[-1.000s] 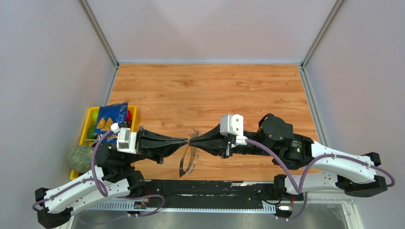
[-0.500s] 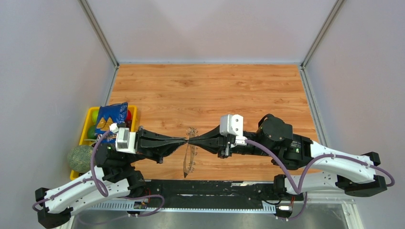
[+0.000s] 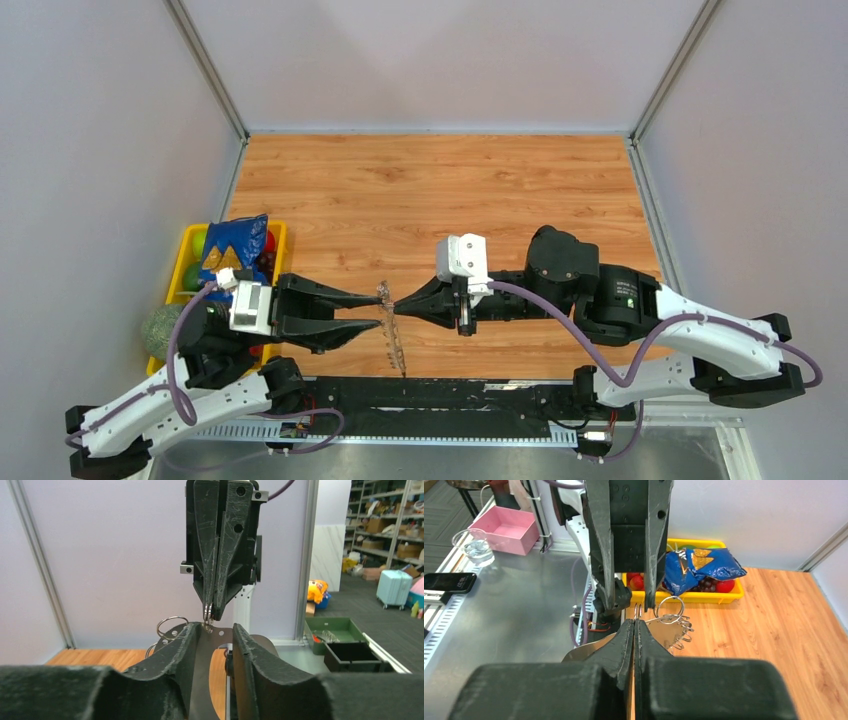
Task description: Put the keys on the keyring
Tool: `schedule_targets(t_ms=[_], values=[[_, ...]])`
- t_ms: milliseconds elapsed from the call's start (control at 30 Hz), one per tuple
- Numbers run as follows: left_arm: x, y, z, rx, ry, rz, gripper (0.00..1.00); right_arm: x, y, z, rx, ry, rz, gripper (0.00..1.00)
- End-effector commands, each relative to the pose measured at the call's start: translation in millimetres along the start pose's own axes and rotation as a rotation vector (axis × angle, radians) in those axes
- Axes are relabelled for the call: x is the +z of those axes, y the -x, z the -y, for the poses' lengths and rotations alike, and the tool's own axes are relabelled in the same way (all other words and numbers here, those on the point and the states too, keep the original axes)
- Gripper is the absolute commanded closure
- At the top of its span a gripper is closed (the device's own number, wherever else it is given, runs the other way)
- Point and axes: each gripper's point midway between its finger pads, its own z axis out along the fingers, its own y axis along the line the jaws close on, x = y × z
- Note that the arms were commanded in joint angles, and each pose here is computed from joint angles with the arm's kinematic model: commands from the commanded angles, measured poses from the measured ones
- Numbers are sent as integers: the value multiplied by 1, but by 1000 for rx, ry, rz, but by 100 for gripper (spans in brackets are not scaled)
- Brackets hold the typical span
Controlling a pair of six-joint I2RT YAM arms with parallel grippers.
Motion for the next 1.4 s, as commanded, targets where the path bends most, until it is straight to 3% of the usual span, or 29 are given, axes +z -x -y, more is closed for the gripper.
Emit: schedule_targets(t_ms=[0, 267, 800, 1367], values=[[-6, 5, 5, 61, -18, -82, 57, -9, 13, -16, 39, 80, -9, 100], [-3, 11, 7, 92, -38, -139, 55, -5, 2, -29, 85, 160, -103, 100], [-6, -12, 13, -59, -52, -360, 62, 3, -14, -17, 106, 89, -202, 100], [-10, -24, 15, -100, -49, -416, 69, 9, -10, -12, 101, 70, -206, 100]])
